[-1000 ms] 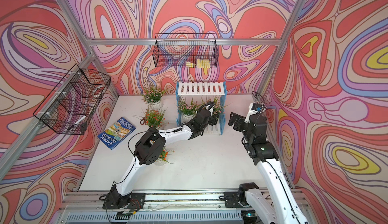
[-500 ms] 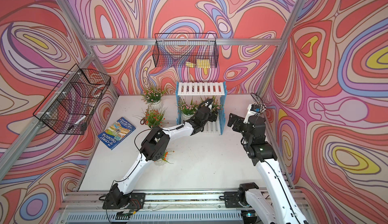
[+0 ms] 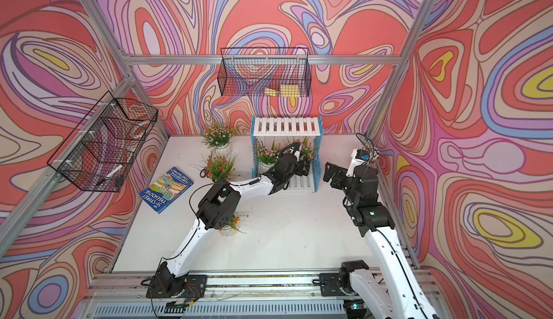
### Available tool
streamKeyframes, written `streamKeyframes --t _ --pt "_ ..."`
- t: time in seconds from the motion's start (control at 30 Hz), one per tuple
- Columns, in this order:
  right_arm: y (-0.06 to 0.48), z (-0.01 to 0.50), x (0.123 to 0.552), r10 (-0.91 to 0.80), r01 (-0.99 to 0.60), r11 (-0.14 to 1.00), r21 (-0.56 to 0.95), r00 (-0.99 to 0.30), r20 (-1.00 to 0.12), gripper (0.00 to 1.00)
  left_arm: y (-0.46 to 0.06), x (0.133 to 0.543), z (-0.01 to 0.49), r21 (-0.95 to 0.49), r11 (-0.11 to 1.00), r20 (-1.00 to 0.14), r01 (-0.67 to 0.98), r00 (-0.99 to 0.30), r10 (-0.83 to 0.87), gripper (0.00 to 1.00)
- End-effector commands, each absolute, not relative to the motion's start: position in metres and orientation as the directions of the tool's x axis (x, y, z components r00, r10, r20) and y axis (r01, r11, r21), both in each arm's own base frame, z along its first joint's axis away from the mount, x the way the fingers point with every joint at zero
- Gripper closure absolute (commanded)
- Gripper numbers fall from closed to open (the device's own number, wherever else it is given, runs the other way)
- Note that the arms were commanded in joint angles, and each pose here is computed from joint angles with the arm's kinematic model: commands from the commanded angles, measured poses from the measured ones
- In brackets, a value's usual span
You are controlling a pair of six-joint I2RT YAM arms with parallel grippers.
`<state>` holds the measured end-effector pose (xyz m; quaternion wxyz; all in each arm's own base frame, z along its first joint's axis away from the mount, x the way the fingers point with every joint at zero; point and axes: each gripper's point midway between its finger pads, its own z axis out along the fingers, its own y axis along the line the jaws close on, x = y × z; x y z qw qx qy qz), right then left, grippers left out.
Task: Place the baby's breath potted plants on the rack by color
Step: Place the baby's breath potted plant on the rack.
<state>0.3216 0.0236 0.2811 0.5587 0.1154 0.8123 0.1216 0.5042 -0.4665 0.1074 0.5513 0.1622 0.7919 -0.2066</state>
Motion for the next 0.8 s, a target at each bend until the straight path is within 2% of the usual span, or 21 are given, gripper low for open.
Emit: streamKeyframes --t 0.0,0.37,0.6,0.77 --pt "0.024 0.283 0.316 0.319 0.038 0.944 0.326 -0.339 -0.885 0.02 -0.467 0.495 0.153 -0.19 0.828 -0.964 0.528 -0.262 -0.054 0.0" --pt "0.026 0.285 0.313 0.322 0.028 0.942 0.334 -0.347 -0.881 0.02 -0.457 0.449 0.159 -0.257 0.73 -0.952 0.633 -0.297 -0.077 0.0" --pt "0.022 0.28 0.313 0.351 0.067 0.934 0.351 -0.352 -0.867 0.03 -0.452 0.354 0.202 -0.267 0.588 -0.935 0.763 -0.354 0.035 0.01" --pt "0.031 0.278 0.316 0.379 0.03 0.918 0.395 -0.354 -0.855 0.03 -0.431 0.284 0.235 -0.285 0.544 -0.907 0.789 -0.405 0.113 0.11"
